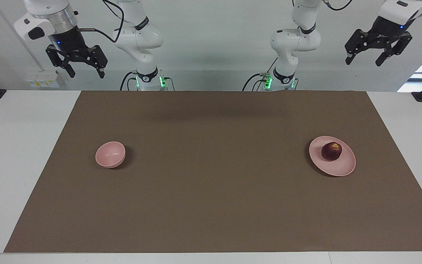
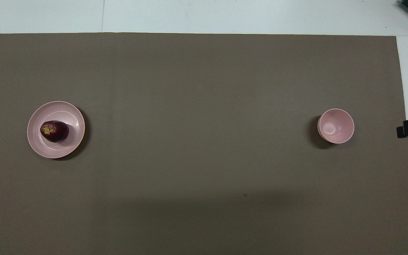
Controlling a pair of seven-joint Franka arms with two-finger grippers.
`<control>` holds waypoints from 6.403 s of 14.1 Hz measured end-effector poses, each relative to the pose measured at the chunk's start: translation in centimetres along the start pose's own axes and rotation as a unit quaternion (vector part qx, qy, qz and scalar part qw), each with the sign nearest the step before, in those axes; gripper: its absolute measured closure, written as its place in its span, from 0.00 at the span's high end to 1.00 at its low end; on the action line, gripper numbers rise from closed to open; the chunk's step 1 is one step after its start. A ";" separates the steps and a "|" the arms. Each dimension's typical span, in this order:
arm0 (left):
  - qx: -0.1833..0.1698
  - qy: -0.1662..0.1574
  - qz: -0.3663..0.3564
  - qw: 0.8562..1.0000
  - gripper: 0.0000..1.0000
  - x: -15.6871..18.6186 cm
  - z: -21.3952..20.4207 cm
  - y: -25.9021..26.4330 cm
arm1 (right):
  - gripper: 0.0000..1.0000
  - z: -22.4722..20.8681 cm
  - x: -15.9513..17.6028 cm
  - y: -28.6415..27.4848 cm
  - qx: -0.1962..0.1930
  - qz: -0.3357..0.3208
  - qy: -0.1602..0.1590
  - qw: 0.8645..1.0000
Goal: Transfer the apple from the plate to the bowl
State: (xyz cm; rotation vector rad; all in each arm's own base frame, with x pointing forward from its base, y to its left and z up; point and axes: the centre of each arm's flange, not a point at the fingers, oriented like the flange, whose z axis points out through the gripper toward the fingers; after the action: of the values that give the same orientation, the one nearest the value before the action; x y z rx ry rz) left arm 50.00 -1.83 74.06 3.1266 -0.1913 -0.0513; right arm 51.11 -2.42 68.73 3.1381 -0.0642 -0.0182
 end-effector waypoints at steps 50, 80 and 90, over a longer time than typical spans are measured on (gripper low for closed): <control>0.008 0.081 -0.009 0.997 1.00 7.3 37.6 -6.9 | 1.00 0.0 0.0 0.0 0.000 0.000 0.000 1.000; -0.093 0.122 -0.050 0.987 0.81 6.1 32.7 9.9 | 1.00 9.4 1.7 -1.5 0.049 -0.003 -0.034 0.998; -0.341 0.141 -0.149 0.917 0.81 3.7 29.6 25.7 | 1.00 17.6 3.5 -5.5 0.241 0.143 -0.125 0.952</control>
State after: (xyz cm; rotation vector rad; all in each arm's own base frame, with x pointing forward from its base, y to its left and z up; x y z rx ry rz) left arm 49.57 -28.01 44.60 2.3970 0.2559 0.2698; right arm 54.58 2.90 51.09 3.5450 -0.6130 -0.4692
